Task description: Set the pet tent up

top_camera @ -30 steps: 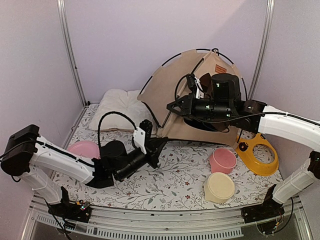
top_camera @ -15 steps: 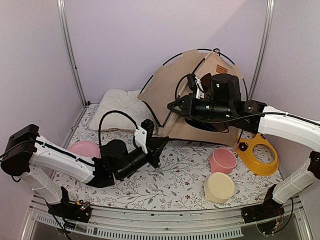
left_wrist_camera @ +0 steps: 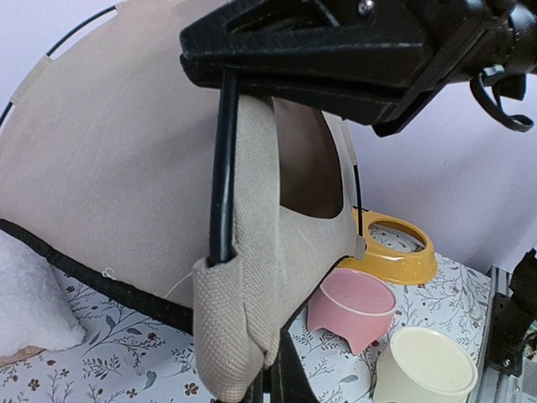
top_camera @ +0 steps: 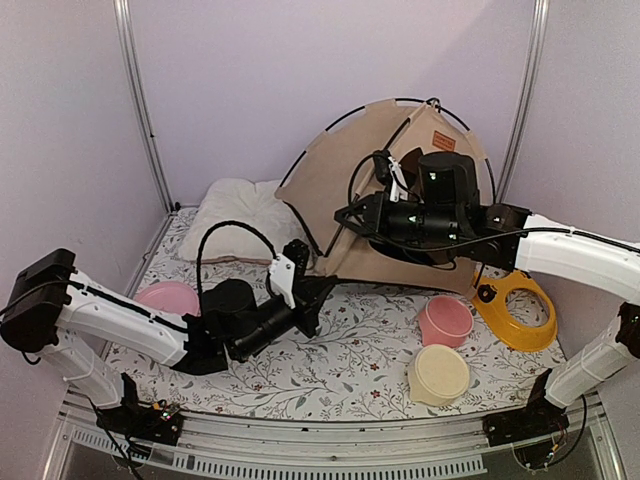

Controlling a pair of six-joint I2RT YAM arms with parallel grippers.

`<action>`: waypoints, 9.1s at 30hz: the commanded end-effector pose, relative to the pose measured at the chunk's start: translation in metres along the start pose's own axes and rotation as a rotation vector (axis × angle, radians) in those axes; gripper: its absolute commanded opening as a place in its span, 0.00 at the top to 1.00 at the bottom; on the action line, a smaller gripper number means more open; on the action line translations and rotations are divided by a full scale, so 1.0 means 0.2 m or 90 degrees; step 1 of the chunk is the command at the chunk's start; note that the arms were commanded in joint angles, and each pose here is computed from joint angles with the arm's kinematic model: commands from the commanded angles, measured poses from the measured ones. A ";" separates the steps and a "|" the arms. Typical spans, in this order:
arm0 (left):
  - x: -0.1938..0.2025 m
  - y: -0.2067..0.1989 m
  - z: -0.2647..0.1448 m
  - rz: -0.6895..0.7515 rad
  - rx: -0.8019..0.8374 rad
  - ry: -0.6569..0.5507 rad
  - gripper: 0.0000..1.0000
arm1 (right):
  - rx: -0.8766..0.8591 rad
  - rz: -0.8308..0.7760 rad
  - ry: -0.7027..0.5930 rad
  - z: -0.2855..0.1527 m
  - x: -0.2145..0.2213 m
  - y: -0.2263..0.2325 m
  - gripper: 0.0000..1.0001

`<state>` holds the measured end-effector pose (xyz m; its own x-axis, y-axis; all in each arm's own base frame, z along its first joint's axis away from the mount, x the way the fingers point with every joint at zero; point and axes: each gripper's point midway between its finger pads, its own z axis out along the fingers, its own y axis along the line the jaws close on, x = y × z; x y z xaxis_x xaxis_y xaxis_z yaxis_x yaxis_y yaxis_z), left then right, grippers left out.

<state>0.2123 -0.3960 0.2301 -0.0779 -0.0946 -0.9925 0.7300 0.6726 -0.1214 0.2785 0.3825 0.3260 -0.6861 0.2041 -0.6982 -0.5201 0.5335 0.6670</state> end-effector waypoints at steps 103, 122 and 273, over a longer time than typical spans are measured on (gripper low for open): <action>-0.09 0.08 0.03 0.017 0.102 0.073 1.00 | -0.004 -0.027 0.096 0.20 0.42 0.03 1.00; -0.14 -0.08 -0.01 -0.002 0.172 0.059 1.00 | 0.044 -0.027 -0.014 0.17 0.26 -0.03 1.00; 0.27 2.35 -0.55 -0.458 -0.508 0.192 0.05 | 0.306 -0.092 -0.123 -0.81 -0.11 -0.54 0.01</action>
<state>0.4632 0.0062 0.1152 -0.5407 -0.5494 -0.6370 -0.2789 0.8315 -0.4804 0.2648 0.2077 0.3180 -0.5078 0.1992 -0.8381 -0.3538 0.8389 0.4137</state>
